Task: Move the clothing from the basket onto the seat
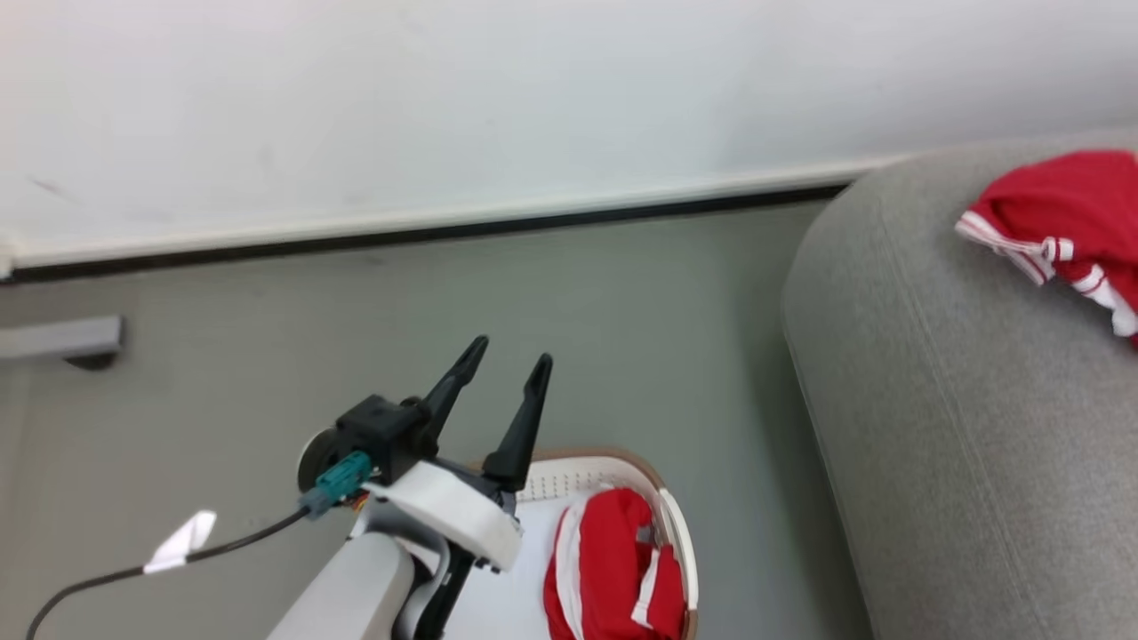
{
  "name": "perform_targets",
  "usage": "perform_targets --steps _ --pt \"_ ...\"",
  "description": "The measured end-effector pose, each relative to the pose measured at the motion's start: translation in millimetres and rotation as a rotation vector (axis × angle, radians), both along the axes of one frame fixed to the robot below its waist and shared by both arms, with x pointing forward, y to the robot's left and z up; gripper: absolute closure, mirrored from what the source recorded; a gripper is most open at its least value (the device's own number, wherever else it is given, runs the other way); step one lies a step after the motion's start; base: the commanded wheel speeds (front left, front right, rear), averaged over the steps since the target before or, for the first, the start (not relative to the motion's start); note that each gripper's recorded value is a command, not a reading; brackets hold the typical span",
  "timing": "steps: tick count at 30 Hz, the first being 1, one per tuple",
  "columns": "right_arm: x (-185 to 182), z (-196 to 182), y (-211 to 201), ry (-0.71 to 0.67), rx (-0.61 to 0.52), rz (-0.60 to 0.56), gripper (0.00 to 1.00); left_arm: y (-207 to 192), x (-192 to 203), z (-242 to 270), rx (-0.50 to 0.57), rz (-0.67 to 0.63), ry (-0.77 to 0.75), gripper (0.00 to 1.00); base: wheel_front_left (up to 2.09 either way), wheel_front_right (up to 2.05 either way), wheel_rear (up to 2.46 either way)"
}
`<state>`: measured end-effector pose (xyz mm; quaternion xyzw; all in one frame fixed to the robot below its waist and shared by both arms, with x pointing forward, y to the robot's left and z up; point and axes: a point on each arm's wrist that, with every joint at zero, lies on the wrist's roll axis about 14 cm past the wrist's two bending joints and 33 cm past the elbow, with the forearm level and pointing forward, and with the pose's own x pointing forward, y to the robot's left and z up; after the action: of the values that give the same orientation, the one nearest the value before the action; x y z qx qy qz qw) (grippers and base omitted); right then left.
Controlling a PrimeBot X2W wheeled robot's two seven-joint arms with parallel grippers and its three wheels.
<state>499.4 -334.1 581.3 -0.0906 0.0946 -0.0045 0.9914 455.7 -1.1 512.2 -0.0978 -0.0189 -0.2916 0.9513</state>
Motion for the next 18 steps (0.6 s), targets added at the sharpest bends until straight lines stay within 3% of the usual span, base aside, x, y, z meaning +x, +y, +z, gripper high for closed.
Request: perform_targets --steps 9,14,16,18 --pt "-41.8 56.5 54.5 -0.314 0.081 0.158 0.00 75.9 -21.6 28.1 -0.012 0.246 -0.052 0.00 0.00 0.00 0.00" --pt "-65.1 41.6 92.3 -0.405 0.145 0.200 0.00 118.8 -35.8 25.6 -0.005 0.378 -0.046 0.00 0.00 0.00 0.00" --pt "-75.6 35.6 105.4 -0.452 0.223 0.193 0.00 130.6 -41.7 25.1 -0.010 0.417 -0.044 0.00 0.00 0.00 0.00" --pt "-93.0 6.7 124.9 -0.425 0.273 0.187 0.00 147.8 -49.2 24.8 -0.021 0.473 -0.040 0.00 0.00 0.00 0.00"
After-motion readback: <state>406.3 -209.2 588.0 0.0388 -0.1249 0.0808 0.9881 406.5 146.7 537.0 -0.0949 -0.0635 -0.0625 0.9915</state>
